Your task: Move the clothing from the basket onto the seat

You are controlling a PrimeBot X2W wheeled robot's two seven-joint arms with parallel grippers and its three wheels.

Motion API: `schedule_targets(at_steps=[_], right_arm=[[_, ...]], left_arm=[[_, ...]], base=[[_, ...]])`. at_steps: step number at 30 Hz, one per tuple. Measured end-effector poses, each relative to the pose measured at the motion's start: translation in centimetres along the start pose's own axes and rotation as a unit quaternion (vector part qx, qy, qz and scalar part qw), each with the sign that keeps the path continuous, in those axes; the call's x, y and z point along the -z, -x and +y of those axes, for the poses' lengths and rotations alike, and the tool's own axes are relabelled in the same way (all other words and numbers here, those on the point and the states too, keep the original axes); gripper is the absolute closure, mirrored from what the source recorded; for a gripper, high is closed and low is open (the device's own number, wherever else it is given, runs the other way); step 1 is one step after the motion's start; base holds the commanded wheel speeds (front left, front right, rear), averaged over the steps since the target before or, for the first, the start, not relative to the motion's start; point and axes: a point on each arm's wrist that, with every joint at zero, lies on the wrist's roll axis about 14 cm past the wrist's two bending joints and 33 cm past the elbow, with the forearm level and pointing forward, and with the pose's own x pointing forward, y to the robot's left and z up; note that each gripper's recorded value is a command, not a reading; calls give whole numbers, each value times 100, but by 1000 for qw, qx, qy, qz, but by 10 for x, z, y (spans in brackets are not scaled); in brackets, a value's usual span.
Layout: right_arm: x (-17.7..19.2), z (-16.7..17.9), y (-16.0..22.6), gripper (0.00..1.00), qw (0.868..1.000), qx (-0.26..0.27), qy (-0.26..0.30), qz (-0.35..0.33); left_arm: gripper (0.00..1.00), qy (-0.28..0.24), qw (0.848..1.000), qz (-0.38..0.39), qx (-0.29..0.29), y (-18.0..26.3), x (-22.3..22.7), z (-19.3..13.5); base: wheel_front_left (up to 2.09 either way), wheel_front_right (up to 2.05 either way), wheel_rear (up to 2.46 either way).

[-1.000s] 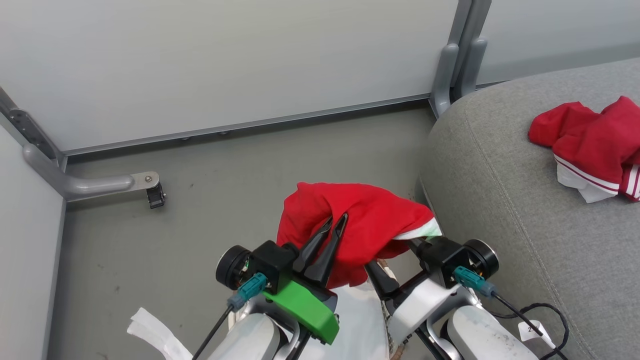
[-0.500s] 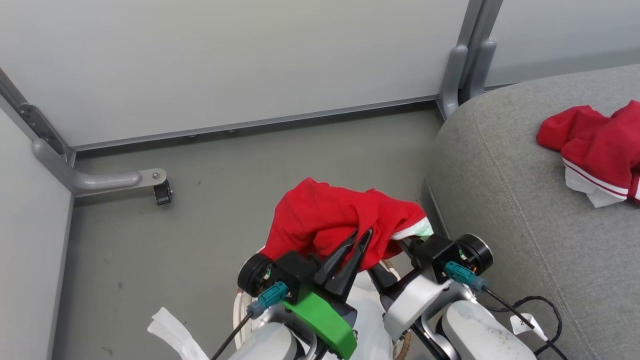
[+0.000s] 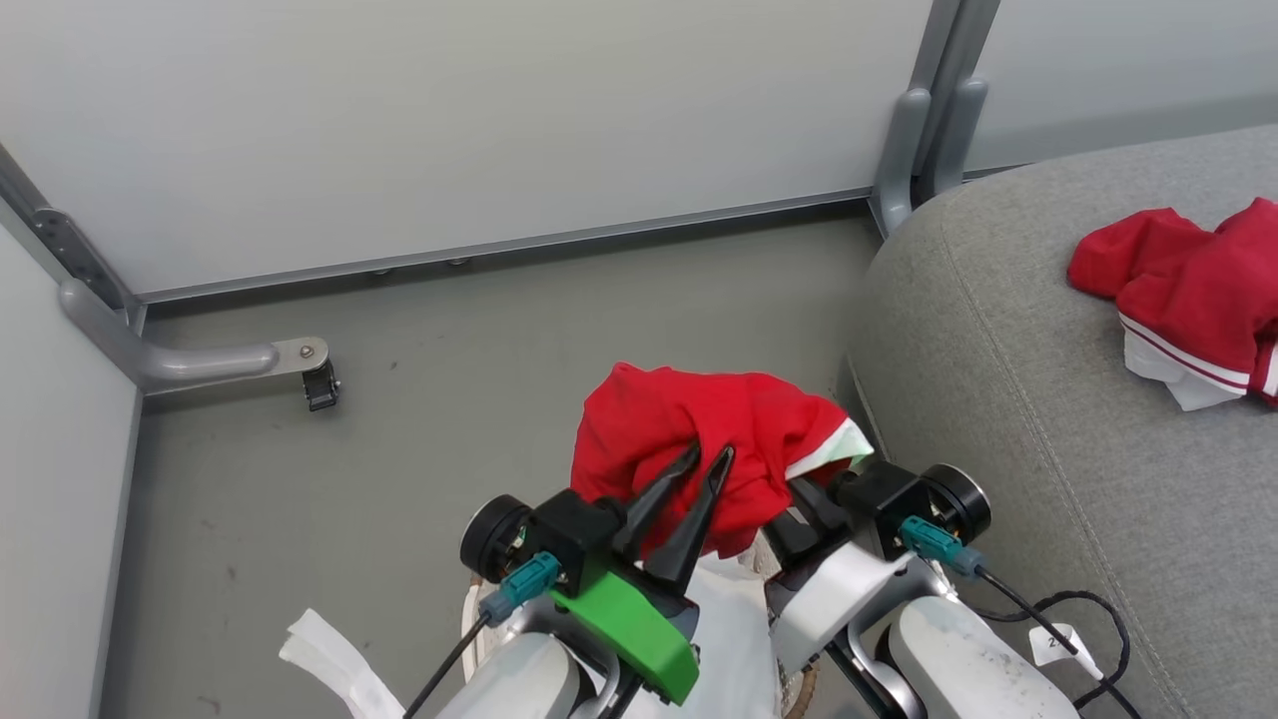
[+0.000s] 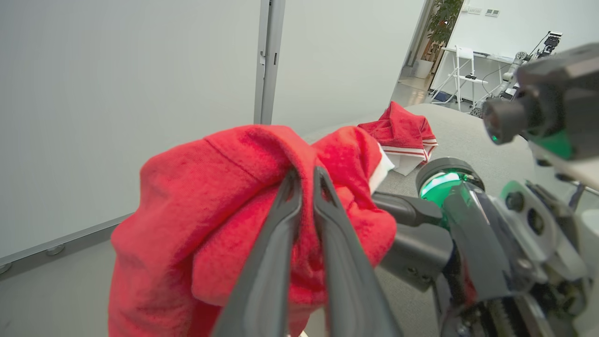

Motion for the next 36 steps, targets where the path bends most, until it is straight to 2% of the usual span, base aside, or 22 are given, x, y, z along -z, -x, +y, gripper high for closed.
schedule_targets(at_steps=[10,19,24,30,36], right_arm=[[-2,-36,28,100,997,71,-9,-4],[-10,-78,72,100,987,159,-6,-11],[-14,-100,102,100,977,214,-3,-15],[-23,-131,143,100,957,288,10,-21],[-59,-176,169,100,937,338,79,-36]], left_arm=[[0,-8,1000,2,13,-15,3,-1],[0,0,997,17,74,-42,18,-32],[0,9,993,32,117,-57,31,-56],[0,21,984,48,170,-70,46,-86],[0,34,977,51,204,-86,54,-102]], base=[[0,0,0],[0,0,0],[0,0,0],[0,0,0],[0,0,0]])
